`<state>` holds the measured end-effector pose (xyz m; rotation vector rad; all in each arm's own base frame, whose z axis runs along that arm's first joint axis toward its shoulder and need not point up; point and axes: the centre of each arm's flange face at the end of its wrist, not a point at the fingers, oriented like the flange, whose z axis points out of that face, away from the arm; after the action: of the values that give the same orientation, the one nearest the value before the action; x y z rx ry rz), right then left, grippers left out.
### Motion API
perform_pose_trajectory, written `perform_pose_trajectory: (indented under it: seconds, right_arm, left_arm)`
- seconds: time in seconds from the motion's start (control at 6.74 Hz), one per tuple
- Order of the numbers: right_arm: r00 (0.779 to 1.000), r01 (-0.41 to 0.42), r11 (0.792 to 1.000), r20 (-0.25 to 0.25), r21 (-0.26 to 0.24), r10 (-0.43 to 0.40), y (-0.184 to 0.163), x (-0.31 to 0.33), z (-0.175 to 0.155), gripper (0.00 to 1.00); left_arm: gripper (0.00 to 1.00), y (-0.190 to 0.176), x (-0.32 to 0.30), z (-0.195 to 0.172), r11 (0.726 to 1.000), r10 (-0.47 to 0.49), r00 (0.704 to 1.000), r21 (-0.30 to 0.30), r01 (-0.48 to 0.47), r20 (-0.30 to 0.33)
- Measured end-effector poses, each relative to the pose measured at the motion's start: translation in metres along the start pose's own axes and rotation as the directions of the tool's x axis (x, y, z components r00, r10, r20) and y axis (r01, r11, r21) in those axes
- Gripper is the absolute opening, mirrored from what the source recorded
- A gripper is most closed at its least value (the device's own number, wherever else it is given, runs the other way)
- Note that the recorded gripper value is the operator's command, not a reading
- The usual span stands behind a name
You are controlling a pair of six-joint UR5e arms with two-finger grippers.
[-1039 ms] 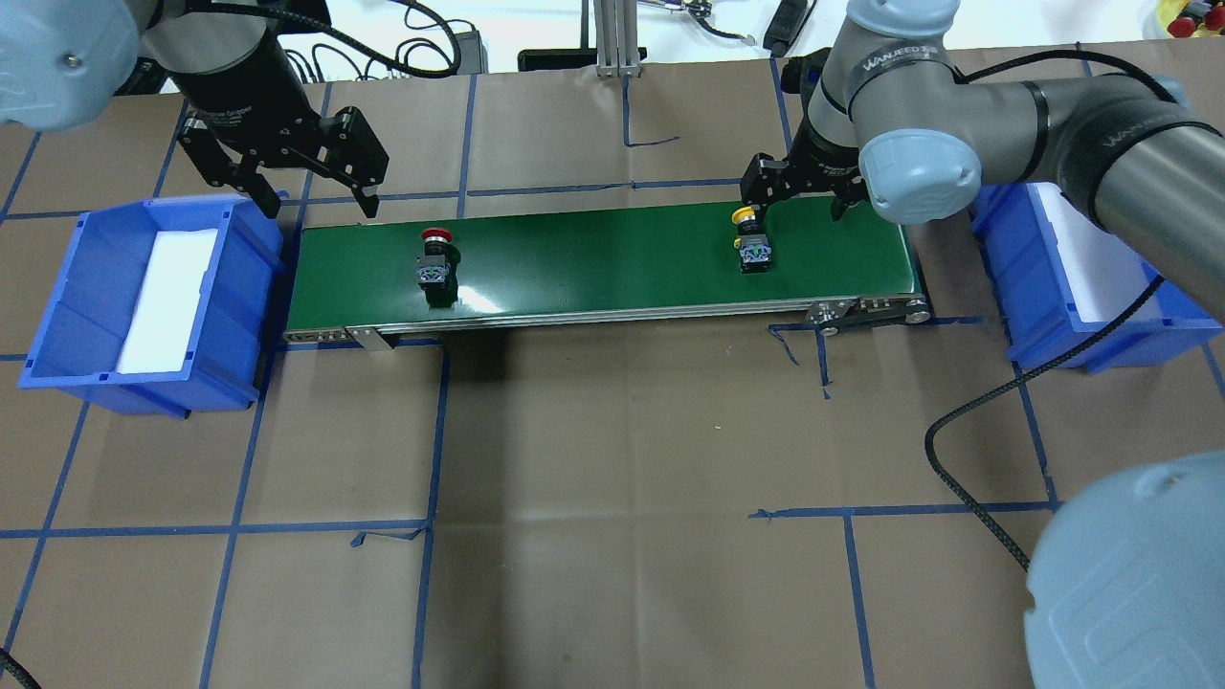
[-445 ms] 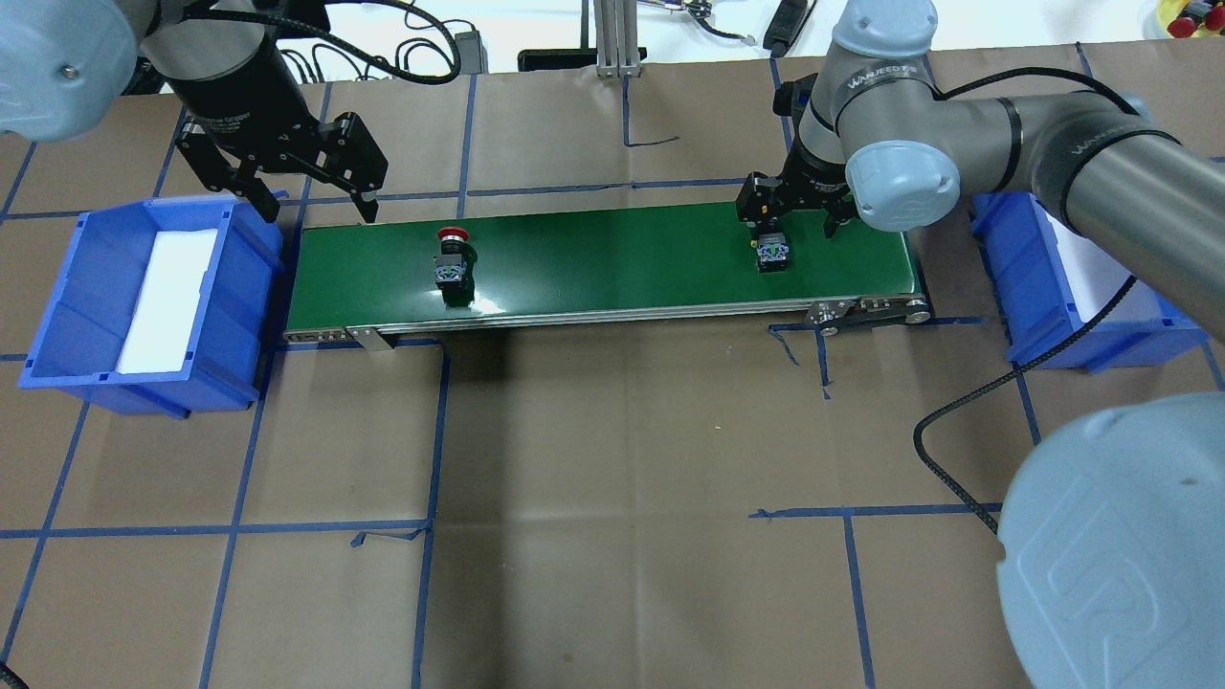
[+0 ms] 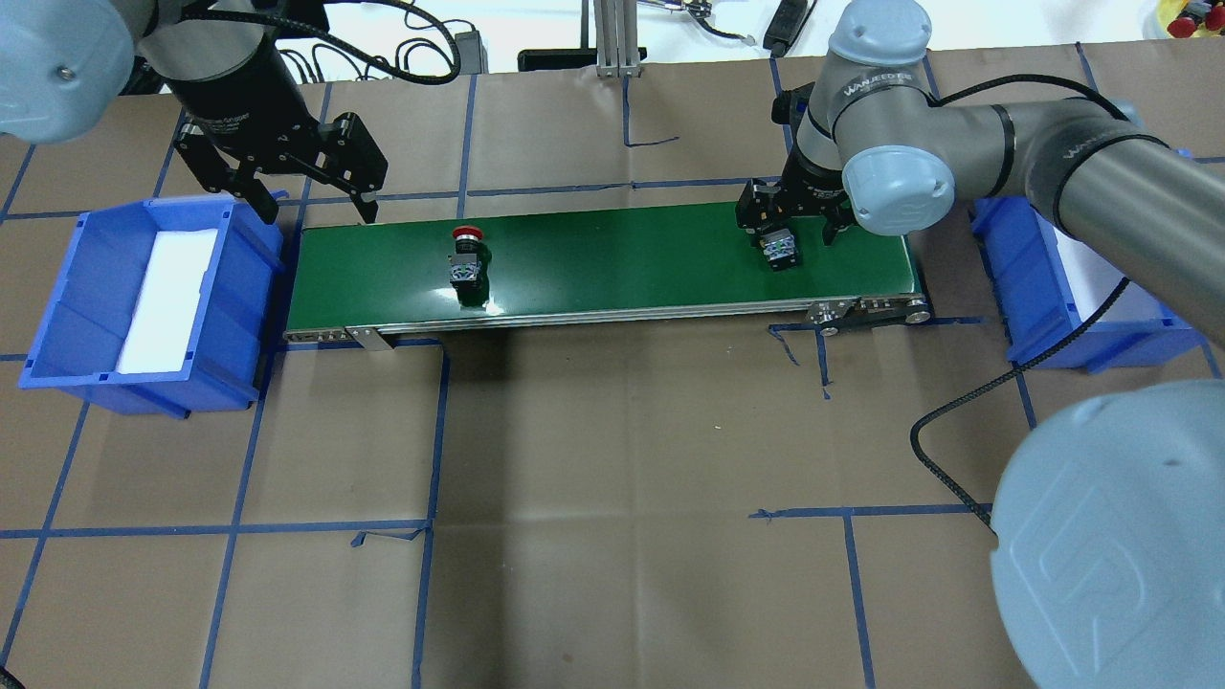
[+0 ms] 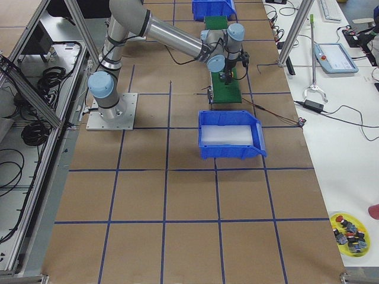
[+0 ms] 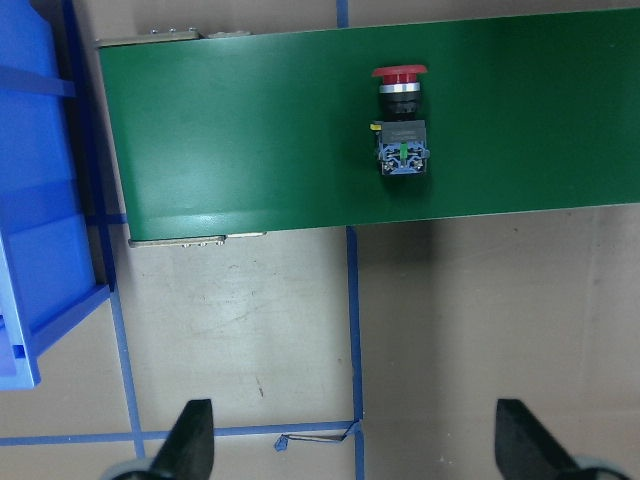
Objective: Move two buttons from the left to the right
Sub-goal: 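Grasp the yellow button on the conveyor with the right gripper, then carry the yellow button with the right gripper into the empty bin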
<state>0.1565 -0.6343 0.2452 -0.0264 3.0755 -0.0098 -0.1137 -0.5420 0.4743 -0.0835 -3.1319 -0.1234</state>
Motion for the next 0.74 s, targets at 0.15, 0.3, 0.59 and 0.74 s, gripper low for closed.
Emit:
perform_pose_trajectory:
  seconds: [0.15, 0.3, 0.59, 0.74]
  right_arm:
    - [1.0, 0.0, 1.0, -0.001, -0.004, 0.0, -0.001, 0.0, 0.003, 0.66]
    - [1.0, -0.001, 1.0, -0.002, -0.004, 0.001, -0.002, 0.001, 0.004, 0.31]
    - [1.0, -0.003, 1.0, -0.01, -0.006, 0.003, -0.001, 0.002, -0.001, 0.03]
    - [1.0, -0.006, 1.0, -0.014, -0.004, 0.005, 0.001, 0.004, -0.007, 0.03]
  left_arm:
    - [1.0, 0.001, 0.0, 0.002, 1.0, 0.002, 1.0, -0.005, -0.002, 0.0]
    - [1.0, 0.006, 0.001, 0.007, 1.0, 0.007, 1.0, -0.014, -0.007, 0.001]
    - [1.0, 0.017, 0.001, 0.016, 1.0, 0.013, 1.0, -0.009, -0.013, 0.002]
    - [1.0, 0.018, 0.001, 0.016, 1.0, 0.012, 1.0, 0.003, -0.012, 0.002]
